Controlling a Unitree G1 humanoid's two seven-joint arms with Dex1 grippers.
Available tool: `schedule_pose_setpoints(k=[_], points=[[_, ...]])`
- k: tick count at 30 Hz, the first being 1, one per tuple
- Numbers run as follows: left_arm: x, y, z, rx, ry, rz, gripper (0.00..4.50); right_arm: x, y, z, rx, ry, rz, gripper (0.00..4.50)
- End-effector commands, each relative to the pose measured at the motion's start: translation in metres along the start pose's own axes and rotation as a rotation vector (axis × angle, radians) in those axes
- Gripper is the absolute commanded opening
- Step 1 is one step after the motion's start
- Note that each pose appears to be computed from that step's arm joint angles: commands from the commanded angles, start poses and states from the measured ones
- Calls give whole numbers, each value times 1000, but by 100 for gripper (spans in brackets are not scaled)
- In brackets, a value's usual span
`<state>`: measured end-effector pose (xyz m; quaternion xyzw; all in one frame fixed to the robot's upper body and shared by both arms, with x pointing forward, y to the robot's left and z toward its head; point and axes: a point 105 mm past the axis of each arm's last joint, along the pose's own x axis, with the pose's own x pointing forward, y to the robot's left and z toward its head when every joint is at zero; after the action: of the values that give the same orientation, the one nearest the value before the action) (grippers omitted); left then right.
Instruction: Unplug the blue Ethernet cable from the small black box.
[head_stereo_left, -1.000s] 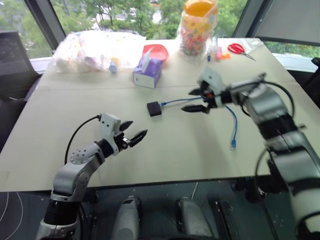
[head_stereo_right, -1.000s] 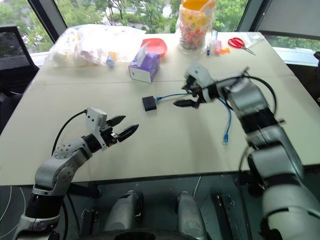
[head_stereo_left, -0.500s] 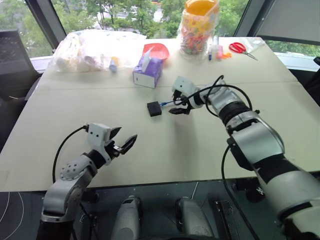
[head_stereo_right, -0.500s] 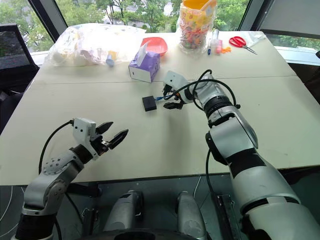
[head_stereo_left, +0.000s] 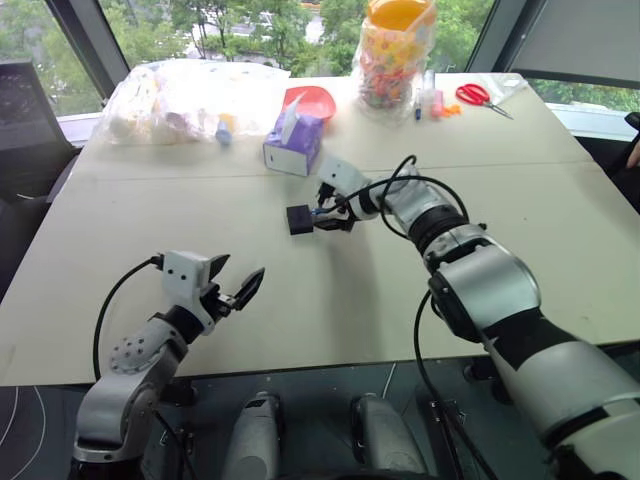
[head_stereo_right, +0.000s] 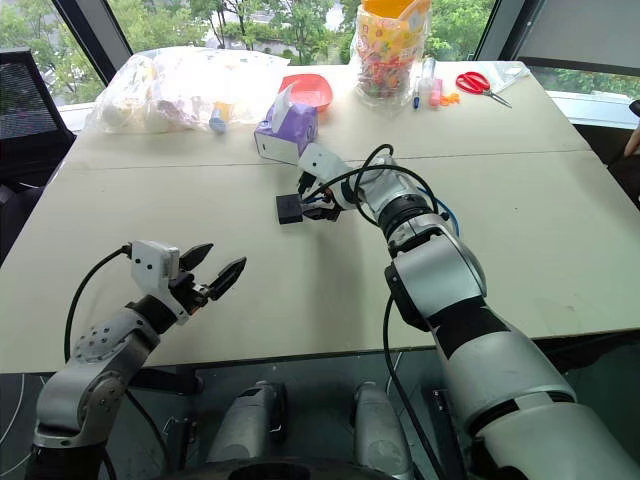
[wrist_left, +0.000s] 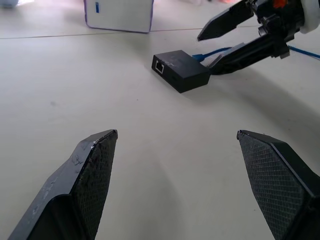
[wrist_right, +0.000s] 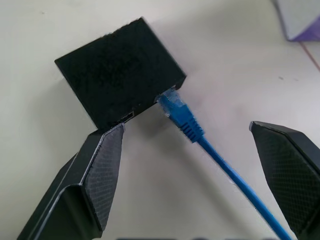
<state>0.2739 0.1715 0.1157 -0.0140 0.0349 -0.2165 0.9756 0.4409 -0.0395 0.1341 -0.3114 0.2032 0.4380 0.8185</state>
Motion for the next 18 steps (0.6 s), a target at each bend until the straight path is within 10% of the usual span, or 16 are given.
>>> schedule_pose_setpoints(k=[1, 6, 15, 18], points=[[-8, 1, 18, 47, -52, 17, 398, 0, 1, 10, 9, -11, 4, 415], [-16, 3, 19, 55, -39, 35, 398, 7, 14, 14, 44, -34, 66, 415], [-14, 1, 22, 54, -41, 39, 405, 13, 26, 13, 80, -45, 115, 16], [-13, 1, 22, 55, -38, 33, 405, 12, 26, 11, 85, -41, 126, 7]])
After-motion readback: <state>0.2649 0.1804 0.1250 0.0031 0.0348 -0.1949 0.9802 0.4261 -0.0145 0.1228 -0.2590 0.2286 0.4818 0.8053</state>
